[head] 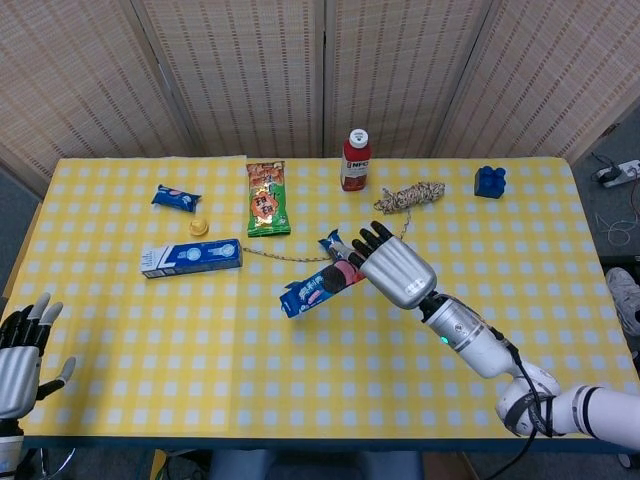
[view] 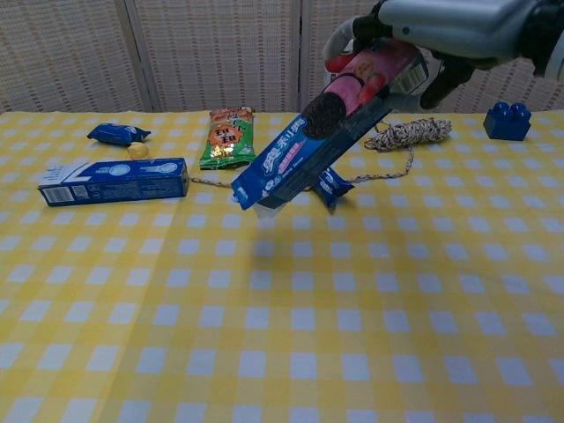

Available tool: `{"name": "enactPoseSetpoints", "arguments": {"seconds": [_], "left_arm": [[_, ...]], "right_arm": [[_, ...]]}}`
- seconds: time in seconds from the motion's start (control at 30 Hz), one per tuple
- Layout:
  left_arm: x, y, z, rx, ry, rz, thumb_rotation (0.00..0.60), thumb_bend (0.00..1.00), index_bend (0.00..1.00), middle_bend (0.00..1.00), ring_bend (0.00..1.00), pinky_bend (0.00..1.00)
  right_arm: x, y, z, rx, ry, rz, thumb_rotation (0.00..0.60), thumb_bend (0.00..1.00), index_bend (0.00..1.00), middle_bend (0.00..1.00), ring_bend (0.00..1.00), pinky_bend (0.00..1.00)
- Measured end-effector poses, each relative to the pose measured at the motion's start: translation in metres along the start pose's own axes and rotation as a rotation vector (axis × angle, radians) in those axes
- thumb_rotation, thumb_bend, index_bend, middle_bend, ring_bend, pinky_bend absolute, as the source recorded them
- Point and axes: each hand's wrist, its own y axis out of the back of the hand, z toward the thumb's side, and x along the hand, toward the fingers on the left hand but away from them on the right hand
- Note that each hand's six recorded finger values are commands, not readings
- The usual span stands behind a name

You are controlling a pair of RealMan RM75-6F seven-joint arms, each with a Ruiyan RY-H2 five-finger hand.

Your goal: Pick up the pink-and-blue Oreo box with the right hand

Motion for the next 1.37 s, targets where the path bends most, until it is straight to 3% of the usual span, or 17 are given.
{"name": "enactPoseSetpoints", "arguments": {"seconds": [0.1,0.17,0.23,0.33,0.43,0.7,0.87,1.1,1.37], "left_arm": [[-0.001,-0.001,-0.001,0.004,0.001,-0.006,0.6,0.34,0.1,0.03,0.06,0.04],[-0.002,0.0,-0.002,0.006,0.004,-0.007,0.6,0.34,0.1,0.03,0.06,0.04],[-0.001,0.001,-0.003,0.005,0.007,-0.005,0.6,0.34,0.1,0.03,0.06,0.04],[-0.002,0.001,-0.003,0.006,0.006,-0.004,0.6,0.34,0.1,0.03,0.06,0.04],[-0.002,-0.001,-0.002,0.008,0.004,-0.009,0.6,0.34,0.1,0.03,0.06,0.04],[0.002,0.0,-0.004,0.006,0.009,-0.008,0.6,0.34,0.1,0.03,0.06,0.04],[0.006,0.0,-0.003,0.005,0.004,-0.005,0.6,0.34,0.1,0.03,0.06,0.04],[0.012,0.003,-0.003,0.005,0.005,0.015,0.6,0.34,0.1,0.03,0.06,0.04],[0.014,0.006,0.007,0.007,-0.017,0.03,0.6,0.34,0.1,0.03,0.06,0.04]], "right_arm": [[0.002,-0.017,0.003,-0.078,-0.025,0.016,0.6,0.35,0.14,0.32,0.22,0.22],[0.003,-0.03,0.004,-0.121,-0.044,0.036,0.6,0.34,0.05,0.26,0.19,0.22],[0.005,-0.041,0.004,-0.151,-0.058,0.07,0.6,0.26,0.0,0.16,0.13,0.21],[0.007,-0.051,0.005,-0.183,-0.063,0.107,0.6,0.17,0.0,0.04,0.05,0.17],[0.009,-0.057,0.005,-0.232,-0.073,0.128,0.6,0.16,0.0,0.0,0.02,0.16],[0.032,-0.049,-0.023,-0.253,-0.159,0.112,0.6,0.16,0.0,0.02,0.02,0.16],[0.06,-0.041,-0.051,-0.229,-0.251,0.083,0.6,0.2,0.0,0.14,0.08,0.17],[0.126,-0.037,-0.09,-0.195,-0.411,0.068,0.6,0.23,0.02,0.22,0.13,0.2],[0.205,-0.037,-0.109,-0.213,-0.575,0.051,0.6,0.24,0.02,0.24,0.13,0.2]]}}
